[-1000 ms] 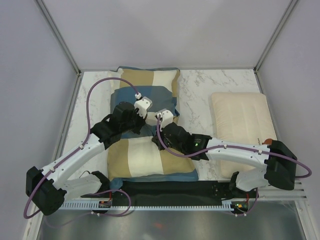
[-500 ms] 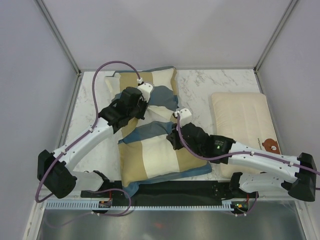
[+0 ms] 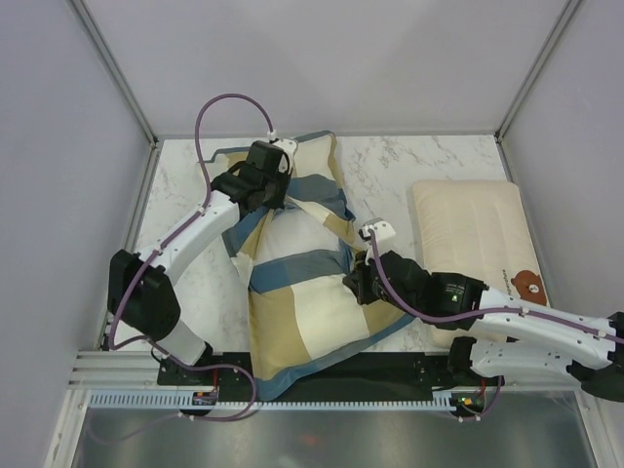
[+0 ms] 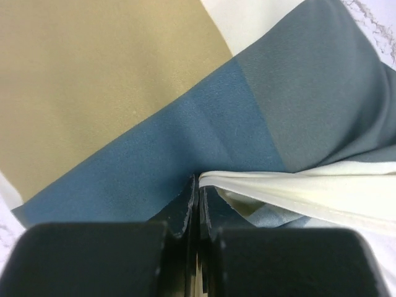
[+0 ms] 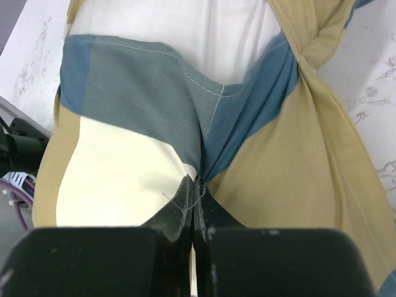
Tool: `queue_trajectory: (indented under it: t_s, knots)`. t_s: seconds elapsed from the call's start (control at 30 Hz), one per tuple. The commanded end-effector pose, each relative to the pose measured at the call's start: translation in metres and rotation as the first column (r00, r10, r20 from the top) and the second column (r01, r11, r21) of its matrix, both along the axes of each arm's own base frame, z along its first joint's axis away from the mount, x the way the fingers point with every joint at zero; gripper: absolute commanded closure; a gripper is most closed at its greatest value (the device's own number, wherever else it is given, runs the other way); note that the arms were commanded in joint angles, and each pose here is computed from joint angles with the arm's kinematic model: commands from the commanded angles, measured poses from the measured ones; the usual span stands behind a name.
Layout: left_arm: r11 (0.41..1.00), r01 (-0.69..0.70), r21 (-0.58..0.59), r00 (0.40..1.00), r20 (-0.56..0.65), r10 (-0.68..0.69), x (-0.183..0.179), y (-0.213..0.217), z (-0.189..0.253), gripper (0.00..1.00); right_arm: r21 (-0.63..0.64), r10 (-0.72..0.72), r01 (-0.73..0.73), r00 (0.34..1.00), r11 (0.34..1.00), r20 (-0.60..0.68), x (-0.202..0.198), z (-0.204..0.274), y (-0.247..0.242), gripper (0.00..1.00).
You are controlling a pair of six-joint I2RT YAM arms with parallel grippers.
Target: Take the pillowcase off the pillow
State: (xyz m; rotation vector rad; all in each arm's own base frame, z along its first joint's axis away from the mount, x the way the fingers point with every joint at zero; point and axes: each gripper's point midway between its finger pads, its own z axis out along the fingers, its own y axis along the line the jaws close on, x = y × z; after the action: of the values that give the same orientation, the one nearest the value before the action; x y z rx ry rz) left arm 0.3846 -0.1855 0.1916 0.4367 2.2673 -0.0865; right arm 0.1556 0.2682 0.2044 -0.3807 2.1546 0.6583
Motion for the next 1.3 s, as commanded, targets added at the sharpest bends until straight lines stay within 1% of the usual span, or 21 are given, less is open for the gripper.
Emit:
queue_trajectory:
  t_s: [0.0,0.17,0.27,0.43,0.53,0.57,0.6,0.67,0.7,0.73,0.77,0.8,0.83,0.9,0.93,0.97,1.0,1.03,1.1,1.13,1.27]
  knots:
    - [0.971,-0.232,-0.059,0.964,0.118,0.238,0.053,0.052,0.028,0.98,-0.087,0.092,-0.108,0.982,0.99,-0.162,-0.048,-0.019,-0.022,1.0]
    - [0.948,-0.307,-0.084,0.944,0.101,0.315,0.062,0.08,0.015,0.98,-0.102,0.111,-0.142,0.96,0.985,-0.259,-0.074,-0.034,-0.034,1.0]
    - [0.929,-0.355,-0.104,0.927,0.088,0.364,0.068,0.099,0.012,0.98,-0.065,0.131,-0.158,0.943,0.985,-0.305,-0.091,-0.03,-0.039,1.0]
    - [0.921,-0.374,-0.105,0.92,0.085,0.383,0.066,0.108,0.01,0.98,-0.055,0.166,-0.197,0.923,0.979,-0.348,-0.108,-0.031,-0.045,1.0]
    - [0.923,-0.37,-0.107,0.921,0.089,0.379,0.06,0.108,0.012,0.98,-0.033,0.163,-0.179,0.947,0.983,-0.276,-0.095,-0.021,-0.035,1.0]
    - [0.923,-0.368,-0.108,0.922,0.09,0.378,0.057,0.108,0.013,0.98,-0.037,0.142,-0.153,0.965,0.987,-0.221,-0.084,-0.016,-0.032,1.0]
    - [0.925,-0.365,-0.11,0.922,0.092,0.375,0.055,0.107,0.014,0.98,-0.001,0.138,-0.14,0.974,0.99,-0.178,-0.076,-0.005,-0.022,1.0]
    - [0.931,-0.347,-0.113,0.929,0.096,0.358,0.048,0.1,0.016,0.98,-0.005,0.148,-0.149,0.984,0.989,-0.1,-0.062,0.008,-0.002,1.0]
    - [0.932,-0.339,-0.125,0.929,0.113,0.353,0.044,0.099,0.025,0.98,0.043,0.141,-0.139,0.989,0.989,-0.04,-0.052,0.03,0.013,0.98]
    - [0.938,-0.323,-0.128,0.934,0.117,0.338,0.041,0.092,0.027,0.98,0.006,0.131,-0.13,0.991,0.991,-0.019,-0.043,0.025,0.026,0.94]
    - [0.958,-0.104,-0.268,0.992,0.048,0.121,0.027,0.043,0.028,0.98,-0.007,0.127,-0.127,0.992,0.992,0.008,-0.037,0.028,0.035,0.92]
    - [0.945,-0.123,-0.303,0.99,0.023,0.136,0.017,0.04,0.032,0.98,-0.043,0.108,-0.105,0.992,0.994,0.069,-0.021,0.035,0.051,0.89]
    - [0.943,-0.105,-0.317,0.993,0.016,0.116,0.012,0.036,0.033,0.98,-0.061,0.106,-0.1,0.99,0.993,0.096,-0.015,0.039,0.059,0.82]
    - [0.94,-0.095,-0.327,0.995,-0.004,0.099,0.001,0.035,0.026,0.98,-0.093,0.079,-0.066,0.987,0.993,0.143,0.007,0.045,0.071,0.75]
    - [0.937,-0.075,-0.342,0.997,0.001,0.08,-0.006,0.032,0.03,0.98,-0.101,0.091,-0.075,0.981,0.992,0.172,0.019,0.053,0.086,0.64]
    - [0.938,-0.073,-0.338,0.997,-0.017,0.072,-0.012,0.032,0.023,0.98,-0.095,0.093,-0.077,0.979,0.992,0.181,0.027,0.057,0.093,0.56]
    - [0.938,-0.068,-0.34,0.998,-0.017,0.066,-0.016,0.032,0.023,0.98,-0.062,0.065,-0.053,0.978,0.997,0.198,0.047,0.068,0.102,0.47]
    - [0.939,-0.065,-0.338,0.998,-0.017,0.063,-0.018,0.032,0.022,0.98,-0.063,0.097,-0.085,0.973,0.994,0.208,0.053,0.071,0.108,0.28]
    - [0.941,-0.056,-0.333,0.998,-0.011,0.056,-0.022,0.032,0.022,0.98,-0.051,0.067,-0.057,0.97,0.997,0.234,0.078,0.08,0.111,0.22]
    - [0.942,-0.055,-0.331,0.998,-0.01,0.055,-0.024,0.031,0.022,0.98,-0.058,0.088,-0.077,0.967,0.995,0.24,0.086,0.082,0.119,0.18]
    - [0.944,-0.048,-0.328,0.999,-0.004,0.05,-0.024,0.031,0.025,0.98,-0.08,0.085,-0.066,0.958,0.995,0.272,0.119,0.081,0.13,0.15]
